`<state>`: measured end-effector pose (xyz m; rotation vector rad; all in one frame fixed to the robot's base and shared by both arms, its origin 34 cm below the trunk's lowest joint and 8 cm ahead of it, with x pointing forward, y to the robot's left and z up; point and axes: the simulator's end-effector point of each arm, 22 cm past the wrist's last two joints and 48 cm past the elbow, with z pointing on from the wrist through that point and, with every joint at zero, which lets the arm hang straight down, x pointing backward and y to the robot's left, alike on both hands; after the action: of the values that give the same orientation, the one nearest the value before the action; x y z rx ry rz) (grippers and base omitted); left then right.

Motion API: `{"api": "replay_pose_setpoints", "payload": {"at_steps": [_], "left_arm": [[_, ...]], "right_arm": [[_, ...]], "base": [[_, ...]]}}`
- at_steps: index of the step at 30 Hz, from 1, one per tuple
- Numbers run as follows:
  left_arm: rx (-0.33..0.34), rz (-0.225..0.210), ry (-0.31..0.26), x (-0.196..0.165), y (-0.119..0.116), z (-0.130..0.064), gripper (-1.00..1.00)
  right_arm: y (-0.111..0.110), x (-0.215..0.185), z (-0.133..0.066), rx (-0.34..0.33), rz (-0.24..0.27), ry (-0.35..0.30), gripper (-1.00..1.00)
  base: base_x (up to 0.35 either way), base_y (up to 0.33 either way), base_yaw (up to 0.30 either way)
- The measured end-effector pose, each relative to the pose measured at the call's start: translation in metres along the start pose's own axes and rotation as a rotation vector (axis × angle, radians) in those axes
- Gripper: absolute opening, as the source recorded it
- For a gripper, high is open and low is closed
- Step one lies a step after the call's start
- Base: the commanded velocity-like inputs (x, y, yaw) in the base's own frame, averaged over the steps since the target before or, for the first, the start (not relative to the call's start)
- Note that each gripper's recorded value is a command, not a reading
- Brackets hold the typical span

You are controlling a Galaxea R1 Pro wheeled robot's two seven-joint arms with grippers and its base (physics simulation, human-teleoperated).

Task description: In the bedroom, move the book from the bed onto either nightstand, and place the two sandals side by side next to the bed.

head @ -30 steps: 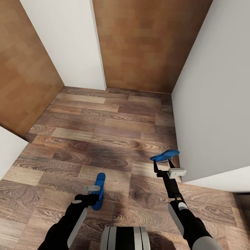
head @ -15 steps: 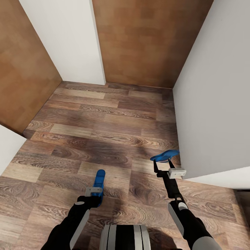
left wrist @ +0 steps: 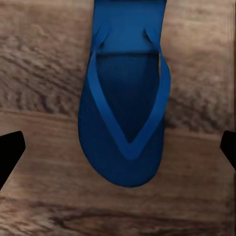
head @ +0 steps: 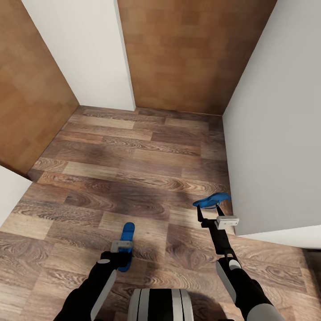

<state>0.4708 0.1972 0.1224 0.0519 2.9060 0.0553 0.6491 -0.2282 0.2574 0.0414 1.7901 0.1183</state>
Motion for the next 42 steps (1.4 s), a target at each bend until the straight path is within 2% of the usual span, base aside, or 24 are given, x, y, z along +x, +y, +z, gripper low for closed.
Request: {"api": "replay_pose_setpoints", "payload": {"at_steps": [10,22,37,42], "left_arm": [[0.003,0.005,-0.003,-0.001,-0.002,0.0,1.0],[0.003,0.005,-0.003,0.0,-0.002,0.0,1.0],[0.006,0.007,0.058,0.028,-0.004,0.018,1.0],[0.006,0.007,0.058,0.028,-0.004,0.018,1.0]], "right_arm": [[0.0,0.0,0.0,0.0,0.0,0.0,-1.0],[0.001,0.0,0.0,-0.001,0.0,0.0,-1.0],[-0.002,0.038,-0.007,0.004,0.004,0.06,-1.0],[-0.003,0.038,-0.007,0.004,0.003,0.06,-1.0]], "base": [[0.143,0.0,0.0],[0.013,0.0,0.0],[0.0,0.0,0.0],[0.0,0.0,0.0]]}}
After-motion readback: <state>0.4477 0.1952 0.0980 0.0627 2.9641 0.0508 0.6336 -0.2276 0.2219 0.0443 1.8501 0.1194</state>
